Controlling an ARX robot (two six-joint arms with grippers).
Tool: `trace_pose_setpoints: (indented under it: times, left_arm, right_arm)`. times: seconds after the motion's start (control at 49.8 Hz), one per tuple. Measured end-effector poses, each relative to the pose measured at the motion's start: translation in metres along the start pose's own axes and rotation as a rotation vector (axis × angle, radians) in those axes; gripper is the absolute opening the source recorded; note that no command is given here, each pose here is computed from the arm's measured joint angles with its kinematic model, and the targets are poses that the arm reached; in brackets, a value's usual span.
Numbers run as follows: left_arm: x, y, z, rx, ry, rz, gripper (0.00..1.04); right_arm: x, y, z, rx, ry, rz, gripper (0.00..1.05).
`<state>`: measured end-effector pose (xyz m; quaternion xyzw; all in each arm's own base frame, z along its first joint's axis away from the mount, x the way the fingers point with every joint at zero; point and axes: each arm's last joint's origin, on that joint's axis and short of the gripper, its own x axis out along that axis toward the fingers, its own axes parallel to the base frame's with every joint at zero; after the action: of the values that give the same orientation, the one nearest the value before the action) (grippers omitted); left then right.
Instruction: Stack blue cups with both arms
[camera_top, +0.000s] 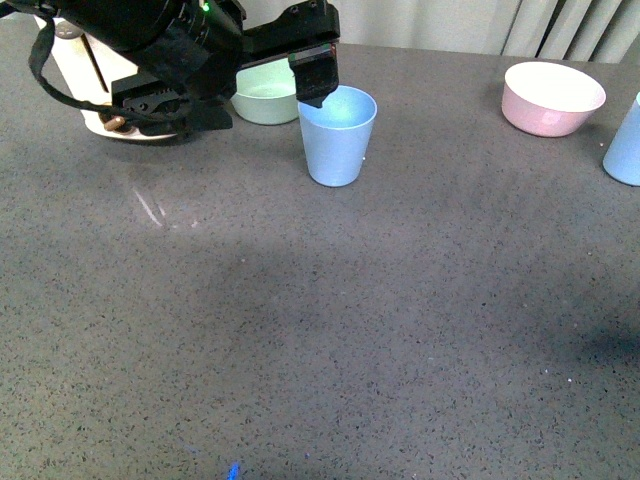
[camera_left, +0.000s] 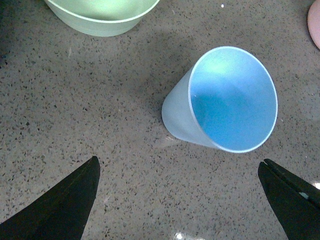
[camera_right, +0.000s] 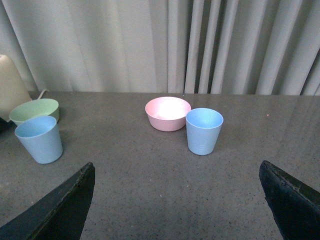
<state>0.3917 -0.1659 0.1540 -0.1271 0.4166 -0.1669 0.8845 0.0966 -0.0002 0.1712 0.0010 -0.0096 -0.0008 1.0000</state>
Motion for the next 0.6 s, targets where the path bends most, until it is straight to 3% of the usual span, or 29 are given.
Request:
trace_pose_setpoints:
  times: [0.462,0.603]
  left_arm:
    - [0.049,-0.001,0.027,-0.003,0.025,0.116,0.96]
    - [0.052,-0.004,0.029,0.008,0.014,0.159,0.75]
  right_arm:
    - [0.0,0.0,0.0,0.0,0.0,0.0,0.96]
    - [0.0,0.0,0.0,0.0,0.0,0.0,0.96]
